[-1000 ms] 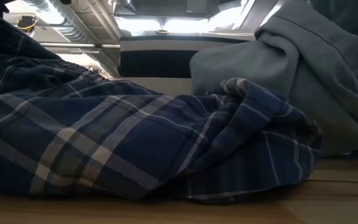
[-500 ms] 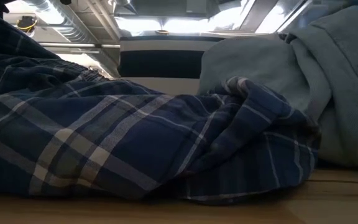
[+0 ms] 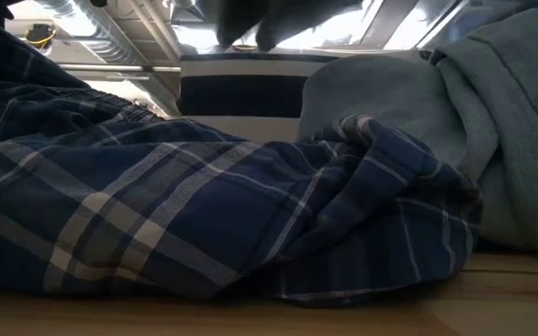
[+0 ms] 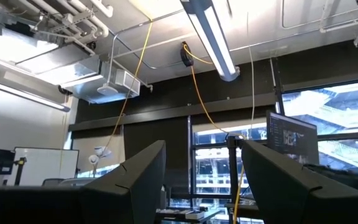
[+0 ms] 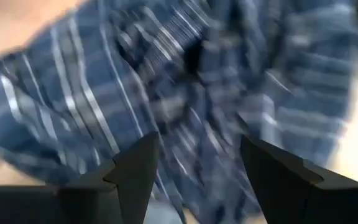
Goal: Sort clothes
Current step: Put the blue long sleeve shirt into the blue laundry bin
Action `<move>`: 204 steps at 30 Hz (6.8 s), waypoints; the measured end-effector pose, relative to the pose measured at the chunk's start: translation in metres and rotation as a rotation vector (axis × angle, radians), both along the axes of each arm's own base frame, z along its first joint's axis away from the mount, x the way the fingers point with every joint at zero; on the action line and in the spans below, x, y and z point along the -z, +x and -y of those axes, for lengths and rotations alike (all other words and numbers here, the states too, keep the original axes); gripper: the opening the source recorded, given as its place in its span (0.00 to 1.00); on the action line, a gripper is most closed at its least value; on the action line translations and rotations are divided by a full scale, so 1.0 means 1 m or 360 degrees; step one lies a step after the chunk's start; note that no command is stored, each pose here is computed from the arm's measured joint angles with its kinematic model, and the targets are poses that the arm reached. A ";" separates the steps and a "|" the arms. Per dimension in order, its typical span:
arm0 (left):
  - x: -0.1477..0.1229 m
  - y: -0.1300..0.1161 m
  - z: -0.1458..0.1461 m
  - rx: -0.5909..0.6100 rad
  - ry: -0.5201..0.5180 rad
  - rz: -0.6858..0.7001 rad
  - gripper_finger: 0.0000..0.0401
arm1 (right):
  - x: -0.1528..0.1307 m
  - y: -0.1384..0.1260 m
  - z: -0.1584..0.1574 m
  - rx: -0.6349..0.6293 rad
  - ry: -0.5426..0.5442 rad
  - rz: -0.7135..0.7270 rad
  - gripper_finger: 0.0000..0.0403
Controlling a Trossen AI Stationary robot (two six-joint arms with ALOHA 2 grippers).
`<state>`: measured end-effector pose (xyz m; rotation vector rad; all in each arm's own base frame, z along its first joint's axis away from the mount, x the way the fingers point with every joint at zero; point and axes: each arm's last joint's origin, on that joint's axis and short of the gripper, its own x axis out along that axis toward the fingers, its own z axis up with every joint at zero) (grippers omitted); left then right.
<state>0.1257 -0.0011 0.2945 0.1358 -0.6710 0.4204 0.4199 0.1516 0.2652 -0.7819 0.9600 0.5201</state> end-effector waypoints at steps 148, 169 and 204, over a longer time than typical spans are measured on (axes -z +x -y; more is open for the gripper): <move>0.010 0.003 0.000 0.0056 -0.0050 -0.0213 0.52 | 0.082 0.037 -0.022 0.0327 0.0288 0.0159 0.05; 0.010 0.003 0.000 0.0053 -0.0046 -0.0221 0.52 | -0.110 -0.036 0.016 0.0512 -0.0049 0.0850 0.06; 0.010 0.003 0.000 0.0038 -0.0027 -0.0228 0.52 | -0.224 -0.108 0.221 0.1533 -0.0684 0.1460 0.05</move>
